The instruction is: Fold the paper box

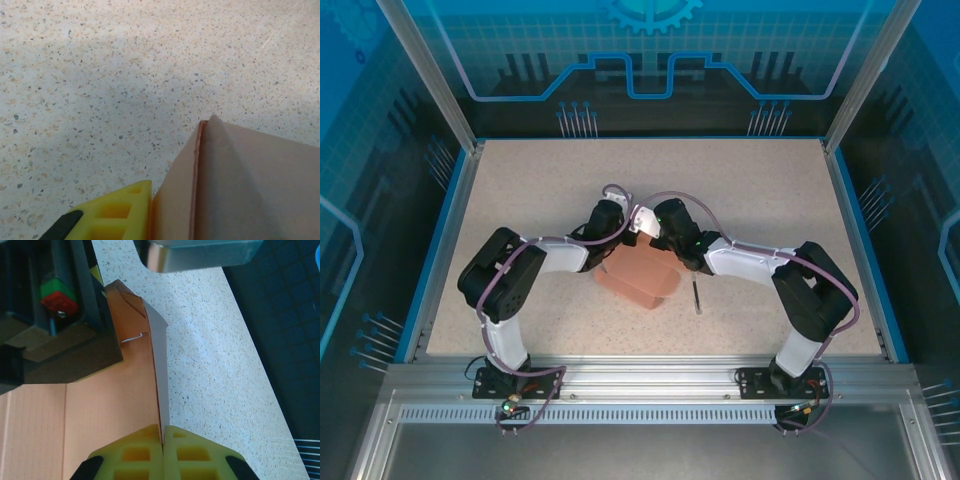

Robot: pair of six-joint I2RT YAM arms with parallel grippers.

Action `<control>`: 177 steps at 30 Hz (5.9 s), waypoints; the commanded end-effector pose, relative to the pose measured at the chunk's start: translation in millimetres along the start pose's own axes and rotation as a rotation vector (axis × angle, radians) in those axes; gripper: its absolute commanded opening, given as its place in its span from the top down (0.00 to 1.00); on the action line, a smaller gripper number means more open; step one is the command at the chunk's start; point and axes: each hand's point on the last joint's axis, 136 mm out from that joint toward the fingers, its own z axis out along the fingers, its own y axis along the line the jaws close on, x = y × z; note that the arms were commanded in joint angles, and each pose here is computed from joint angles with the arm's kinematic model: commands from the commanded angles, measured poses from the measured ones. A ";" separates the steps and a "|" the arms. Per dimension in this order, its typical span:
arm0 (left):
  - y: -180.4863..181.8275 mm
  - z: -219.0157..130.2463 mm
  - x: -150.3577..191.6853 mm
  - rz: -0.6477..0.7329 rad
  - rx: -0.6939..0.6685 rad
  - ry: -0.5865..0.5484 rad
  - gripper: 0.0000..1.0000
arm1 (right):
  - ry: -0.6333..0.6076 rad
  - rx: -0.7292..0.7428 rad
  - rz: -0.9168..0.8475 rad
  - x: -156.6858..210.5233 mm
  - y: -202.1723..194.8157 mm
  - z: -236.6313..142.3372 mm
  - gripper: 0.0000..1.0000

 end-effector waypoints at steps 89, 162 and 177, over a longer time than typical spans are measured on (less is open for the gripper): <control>15.3 -16.5 -20.3 0.064 0.127 -0.008 0.50 | -0.040 -0.062 0.023 -16.0 10.8 -15.6 1.00; 14.5 -50.9 16.6 0.072 0.157 0.042 0.37 | -0.071 -0.045 0.040 -37.2 -13.9 -17.9 1.00; 17.8 -51.4 21.5 0.015 0.210 0.103 0.32 | -0.080 -0.063 0.029 -36.0 -14.2 -19.9 1.00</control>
